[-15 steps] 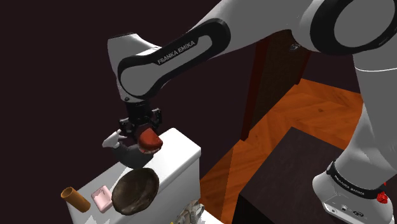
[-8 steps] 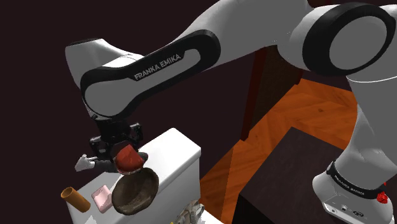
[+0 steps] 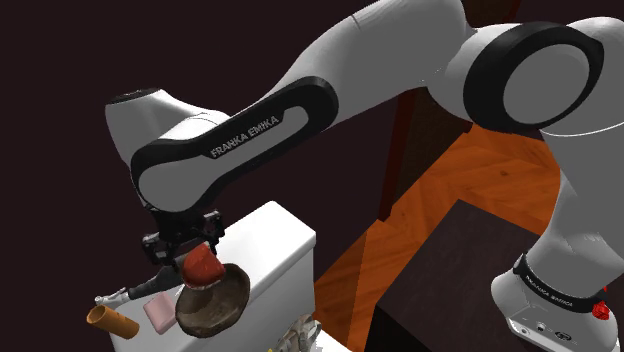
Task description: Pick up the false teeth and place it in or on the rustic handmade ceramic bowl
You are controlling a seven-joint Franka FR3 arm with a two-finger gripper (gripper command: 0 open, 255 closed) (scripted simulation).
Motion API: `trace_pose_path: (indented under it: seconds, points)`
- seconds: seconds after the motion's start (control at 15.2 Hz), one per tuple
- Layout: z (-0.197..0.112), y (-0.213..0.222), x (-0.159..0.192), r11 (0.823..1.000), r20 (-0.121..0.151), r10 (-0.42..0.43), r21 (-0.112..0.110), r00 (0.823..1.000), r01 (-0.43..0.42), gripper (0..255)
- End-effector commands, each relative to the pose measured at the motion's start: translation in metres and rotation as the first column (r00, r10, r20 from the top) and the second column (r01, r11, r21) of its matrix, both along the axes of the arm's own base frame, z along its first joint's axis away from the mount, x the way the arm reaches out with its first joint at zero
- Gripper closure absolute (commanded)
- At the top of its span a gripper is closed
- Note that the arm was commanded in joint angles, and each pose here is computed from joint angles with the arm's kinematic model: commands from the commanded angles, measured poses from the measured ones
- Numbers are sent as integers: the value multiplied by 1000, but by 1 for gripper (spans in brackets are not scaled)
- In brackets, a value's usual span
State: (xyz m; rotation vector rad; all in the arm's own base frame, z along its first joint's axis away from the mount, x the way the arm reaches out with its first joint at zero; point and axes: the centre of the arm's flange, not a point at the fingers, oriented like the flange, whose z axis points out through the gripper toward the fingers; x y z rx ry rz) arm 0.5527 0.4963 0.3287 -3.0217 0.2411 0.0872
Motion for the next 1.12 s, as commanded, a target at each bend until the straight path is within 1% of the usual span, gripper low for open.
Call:
trace_pose_path:
  seconds: [0.0, 0.53, 1.06]
  points:
    - [-11, 0, 0, 1000, 0, 0, 0, 1000, 0, 255]
    - [-53, 0, 0, 1000, 0, 0, 0, 1000, 0, 255]
    - [-54, 0, 0, 1000, 0, 0, 0, 1000, 0, 255]
